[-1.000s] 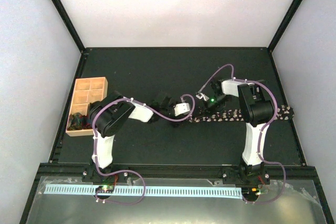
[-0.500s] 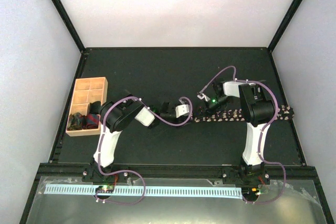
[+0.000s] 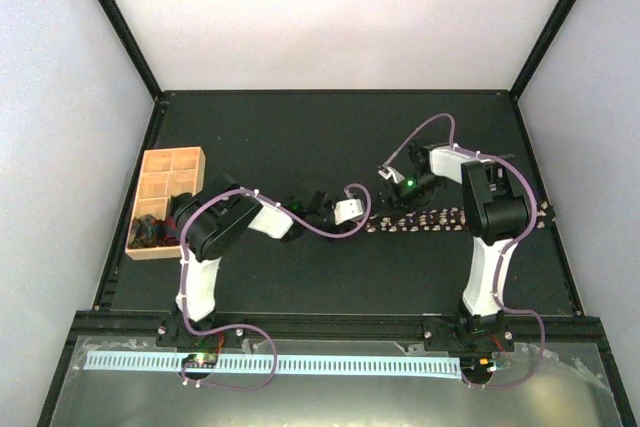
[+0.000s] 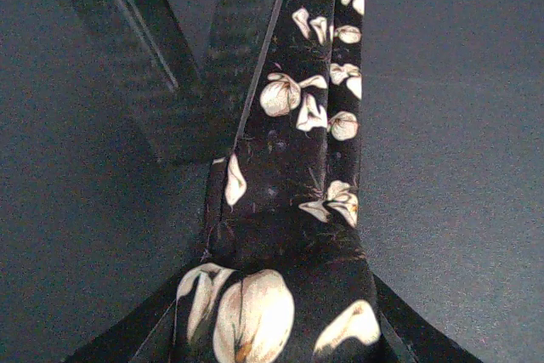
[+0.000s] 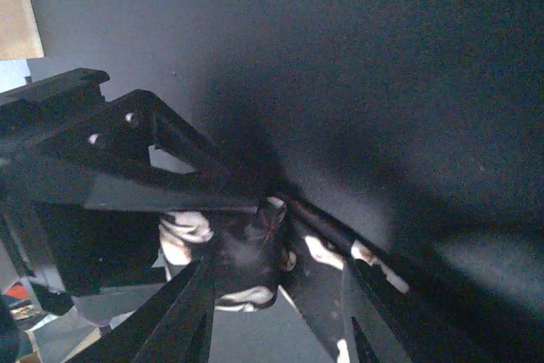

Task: Roll the ties
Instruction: Roll the tie at the center of the board.

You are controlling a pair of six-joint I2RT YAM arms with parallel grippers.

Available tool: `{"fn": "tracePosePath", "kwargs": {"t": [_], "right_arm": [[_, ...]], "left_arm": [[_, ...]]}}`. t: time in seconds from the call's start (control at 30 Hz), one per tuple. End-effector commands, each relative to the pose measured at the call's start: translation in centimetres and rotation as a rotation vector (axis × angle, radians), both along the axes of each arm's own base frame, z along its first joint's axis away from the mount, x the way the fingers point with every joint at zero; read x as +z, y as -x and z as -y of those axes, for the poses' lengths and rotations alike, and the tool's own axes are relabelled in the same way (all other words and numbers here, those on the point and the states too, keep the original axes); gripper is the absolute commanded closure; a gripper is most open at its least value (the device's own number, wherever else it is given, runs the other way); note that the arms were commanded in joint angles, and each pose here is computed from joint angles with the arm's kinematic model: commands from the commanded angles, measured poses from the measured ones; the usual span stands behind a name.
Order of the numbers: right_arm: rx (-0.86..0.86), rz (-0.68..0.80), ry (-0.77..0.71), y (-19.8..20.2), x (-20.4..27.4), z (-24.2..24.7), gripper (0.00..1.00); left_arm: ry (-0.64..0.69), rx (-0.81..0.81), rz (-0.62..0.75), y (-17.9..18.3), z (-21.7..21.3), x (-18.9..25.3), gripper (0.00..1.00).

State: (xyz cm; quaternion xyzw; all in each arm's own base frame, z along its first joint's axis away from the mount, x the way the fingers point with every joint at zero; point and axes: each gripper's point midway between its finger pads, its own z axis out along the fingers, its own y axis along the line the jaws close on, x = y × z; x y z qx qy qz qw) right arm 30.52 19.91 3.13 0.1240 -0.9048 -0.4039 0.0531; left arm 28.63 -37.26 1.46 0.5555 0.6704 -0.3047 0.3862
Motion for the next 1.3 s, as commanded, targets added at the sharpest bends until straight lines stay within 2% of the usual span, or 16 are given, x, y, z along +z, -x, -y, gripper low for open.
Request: {"fn": "tracePosePath", "kwargs": {"t": [0.0,0.23,0.33,0.4,0.5,0.57,0.63,0.7,0.8,0.9,1.07,1.27], "right_arm": [[0.023,0.028,-0.011,0.3,2.2,-0.6,0.58],[0.036,-0.030,-0.048,1.7,1.4,-3.7,0.59],[0.058,-0.045,-0.050,1.8,0.9,-4.5,0.64],[0.064,-0.047,-0.035,1.8,0.4,-4.5,0.70],[0.077,-0.042,0.013,2.0,-0.3,-3.9,0.93],[0.080,-0.046,0.032,2.3,-0.7,-3.4,0.98],[0.073,-0.048,0.050,2.5,-1.1,-2.7,0.98],[0.061,-0.049,0.050,2.5,-1.4,-2.2,0.98],[0.064,-0.060,0.033,2.9,-2.2,-1.3,0.98],[0.038,-0.084,0.014,3.2,-3.3,-0.3,0.98],[-0.007,-0.084,0.029,2.6,-4.5,1.8,0.98],[-0.028,-0.075,0.105,2.0,-5.0,3.5,0.98]], "left_arm": [[-0.251,0.050,-0.126,1.5,-3.6,-5.2,0.60],[-0.294,0.036,-0.117,1.5,-3.9,-5.4,0.59],[-0.304,0.032,-0.116,1.7,-4.0,-5.6,0.59],[-0.311,0.035,-0.119,1.7,-4.1,-5.7,0.59],[-0.316,0.042,-0.124,1.8,-4.3,-5.8,0.59],[-0.317,0.049,-0.127,1.8,-4.3,-5.8,0.59],[-0.313,0.059,-0.131,1.7,-4.4,-5.7,0.56],[-0.293,0.079,-0.138,1.4,-4.4,-5.4,0.48],[-0.155,0.086,-0.152,0.7,-4.0,-3.2,0.30],[-0.013,0.041,-0.152,0.9,-3.3,-0.7,0.21],[0.069,-0.022,-0.114,1.3,-2.4,0.1,0.15],[0.101,-0.064,-0.093,1.2,-0.7,-0.8,0.14]]}}
